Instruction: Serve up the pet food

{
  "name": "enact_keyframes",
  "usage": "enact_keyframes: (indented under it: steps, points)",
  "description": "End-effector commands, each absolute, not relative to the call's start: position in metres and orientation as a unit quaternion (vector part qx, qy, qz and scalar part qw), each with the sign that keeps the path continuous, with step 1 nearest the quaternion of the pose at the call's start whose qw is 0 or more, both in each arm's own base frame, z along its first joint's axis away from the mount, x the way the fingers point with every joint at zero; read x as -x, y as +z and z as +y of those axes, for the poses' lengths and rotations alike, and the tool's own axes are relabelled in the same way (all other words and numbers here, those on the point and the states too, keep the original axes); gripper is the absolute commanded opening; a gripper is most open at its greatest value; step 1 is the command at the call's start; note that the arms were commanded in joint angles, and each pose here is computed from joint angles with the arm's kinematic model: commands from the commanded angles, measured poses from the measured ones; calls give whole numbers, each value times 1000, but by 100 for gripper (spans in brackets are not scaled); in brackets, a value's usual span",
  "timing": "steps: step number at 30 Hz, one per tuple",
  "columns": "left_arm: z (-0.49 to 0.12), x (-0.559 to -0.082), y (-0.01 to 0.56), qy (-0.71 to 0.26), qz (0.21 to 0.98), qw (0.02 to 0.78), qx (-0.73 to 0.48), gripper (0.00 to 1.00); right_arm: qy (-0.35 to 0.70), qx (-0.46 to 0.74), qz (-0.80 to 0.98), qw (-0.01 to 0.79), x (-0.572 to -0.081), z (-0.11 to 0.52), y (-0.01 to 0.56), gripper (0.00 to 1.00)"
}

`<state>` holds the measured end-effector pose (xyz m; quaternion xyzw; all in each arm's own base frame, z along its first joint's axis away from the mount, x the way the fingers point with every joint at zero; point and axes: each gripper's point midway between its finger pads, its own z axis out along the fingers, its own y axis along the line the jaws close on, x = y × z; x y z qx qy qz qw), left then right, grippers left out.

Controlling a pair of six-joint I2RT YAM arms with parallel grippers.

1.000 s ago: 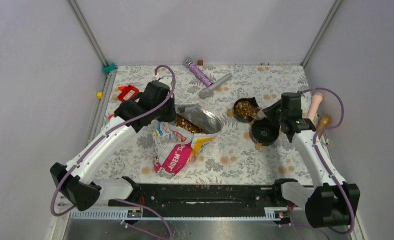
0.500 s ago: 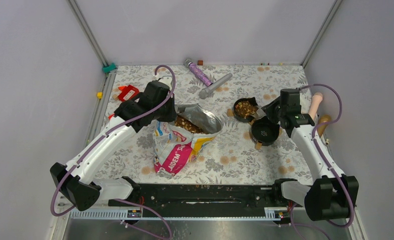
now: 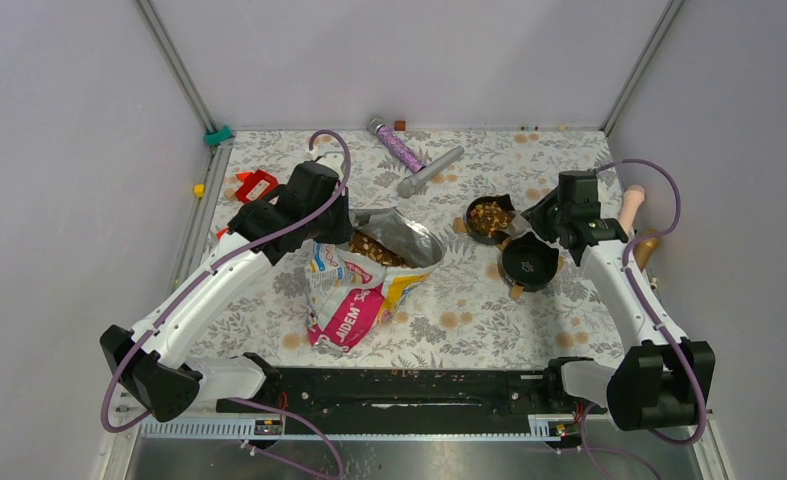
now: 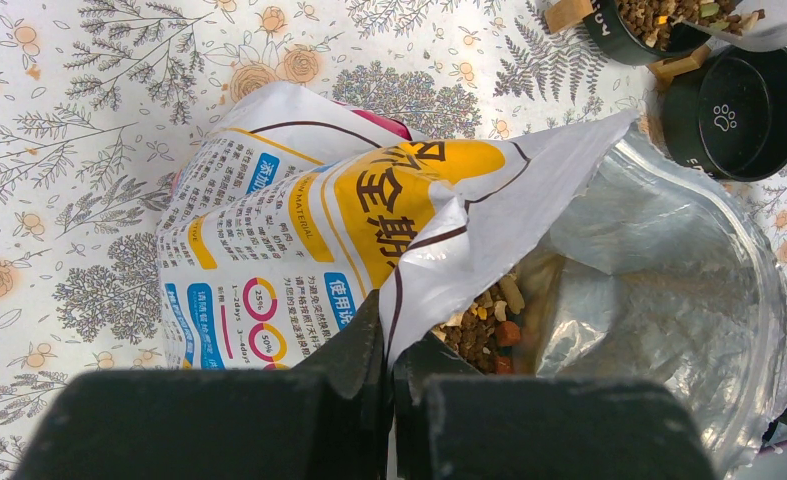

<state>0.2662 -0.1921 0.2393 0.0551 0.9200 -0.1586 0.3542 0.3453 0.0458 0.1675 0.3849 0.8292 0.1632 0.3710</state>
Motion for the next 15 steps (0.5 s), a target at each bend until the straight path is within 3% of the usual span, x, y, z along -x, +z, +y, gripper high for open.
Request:
enact_keyframes:
  steps: [1, 15]
  points:
    - [-198, -270, 250, -172, 912, 367, -58, 0, 117, -365, 831, 402, -342, 27, 189, 0]
    - [-198, -270, 251, -173, 912, 367, -58, 0, 115, -347, 837, 407, -342, 27, 197, 0]
